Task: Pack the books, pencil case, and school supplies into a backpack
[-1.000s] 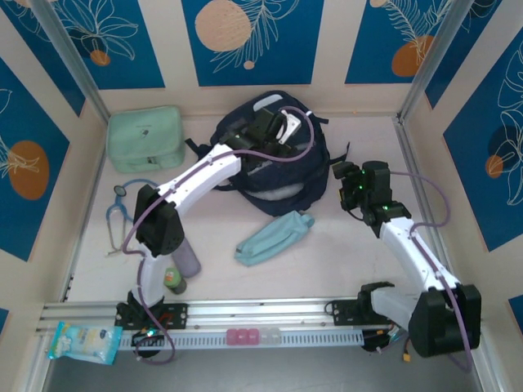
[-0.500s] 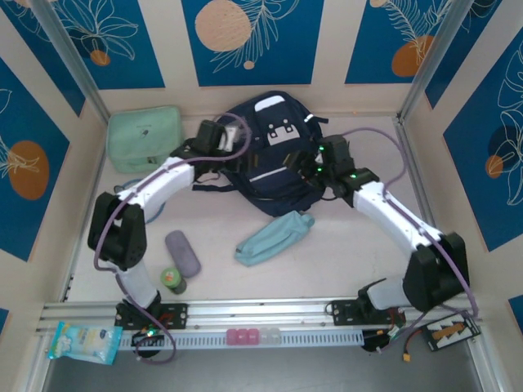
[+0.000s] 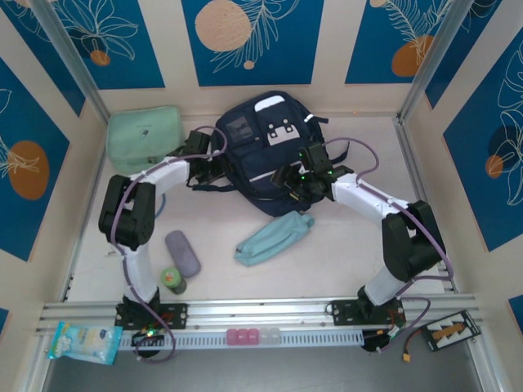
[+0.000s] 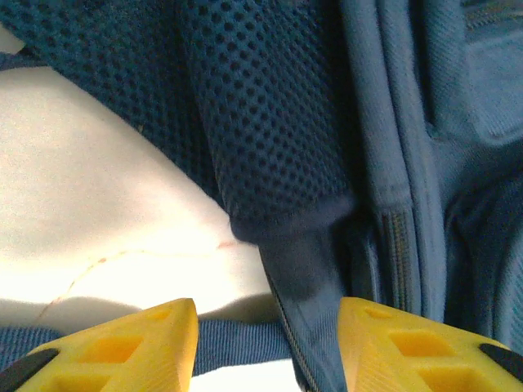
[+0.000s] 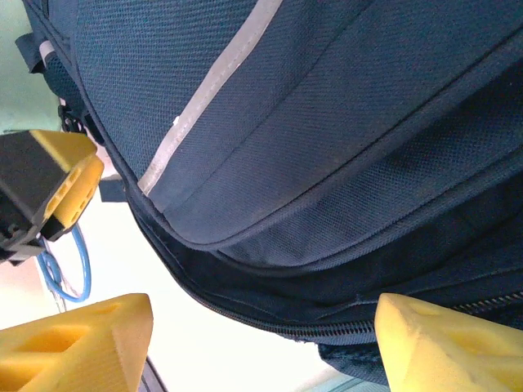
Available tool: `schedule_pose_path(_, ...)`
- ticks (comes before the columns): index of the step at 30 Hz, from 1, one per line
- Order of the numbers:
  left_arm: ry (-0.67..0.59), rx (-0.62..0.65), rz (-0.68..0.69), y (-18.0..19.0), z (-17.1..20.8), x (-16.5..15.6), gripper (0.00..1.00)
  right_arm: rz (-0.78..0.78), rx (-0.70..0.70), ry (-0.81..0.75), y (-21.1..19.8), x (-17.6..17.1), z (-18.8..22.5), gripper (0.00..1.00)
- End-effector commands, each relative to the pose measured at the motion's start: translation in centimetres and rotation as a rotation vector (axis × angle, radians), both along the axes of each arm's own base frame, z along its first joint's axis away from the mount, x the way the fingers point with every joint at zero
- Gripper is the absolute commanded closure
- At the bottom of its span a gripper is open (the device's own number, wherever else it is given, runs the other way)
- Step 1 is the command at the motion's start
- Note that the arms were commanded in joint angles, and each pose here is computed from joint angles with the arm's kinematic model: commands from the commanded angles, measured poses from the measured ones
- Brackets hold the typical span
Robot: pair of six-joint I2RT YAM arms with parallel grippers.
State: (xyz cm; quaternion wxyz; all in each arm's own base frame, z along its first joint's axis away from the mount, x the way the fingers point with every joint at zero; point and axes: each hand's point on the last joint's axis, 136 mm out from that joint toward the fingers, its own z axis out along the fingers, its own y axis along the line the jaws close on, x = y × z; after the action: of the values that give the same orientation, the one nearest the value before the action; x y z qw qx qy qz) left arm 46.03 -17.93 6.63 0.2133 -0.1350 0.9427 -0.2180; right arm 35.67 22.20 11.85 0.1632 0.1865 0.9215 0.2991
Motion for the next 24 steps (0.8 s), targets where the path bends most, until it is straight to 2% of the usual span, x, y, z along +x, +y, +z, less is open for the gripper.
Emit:
schedule_pose_path(1,-0.03,-0.041,0.035,0.2,0.7,2.5,0.53,-0.022,0.03,0.032,-0.3,0.3,-0.4,0.27)
schedule_pose_path(6,-0.009,-0.08,0.041,0.0,-0.3,4.1,0.53,-0.042,0.024,0.053,-1.2,0.5,-1.3,0.28)
schedule_pose_path(9,0.008,-0.133,0.04,-0.7,-0.8,4.6,0.57,-0.051,0.01,0.063,-1.7,0.6,-2.0,0.28)
schedule_pose_path(14,0.026,-0.181,0.041,-1.5,-1.6,4.9,0.71,-0.087,-0.037,0.086,-3.2,0.8,-3.6,0.29)
schedule_pose_path(20,-0.004,-0.21,0.029,-1.8,-0.2,4.7,1.0,-0.102,-0.067,0.094,-4.6,1.6,-5.4,0.29)
schedule_pose_path(24,-0.067,-0.269,0.037,-2.1,2.9,4.3,1.0,-0.084,-0.058,0.054,-5.3,3.9,-6.2,0.31)
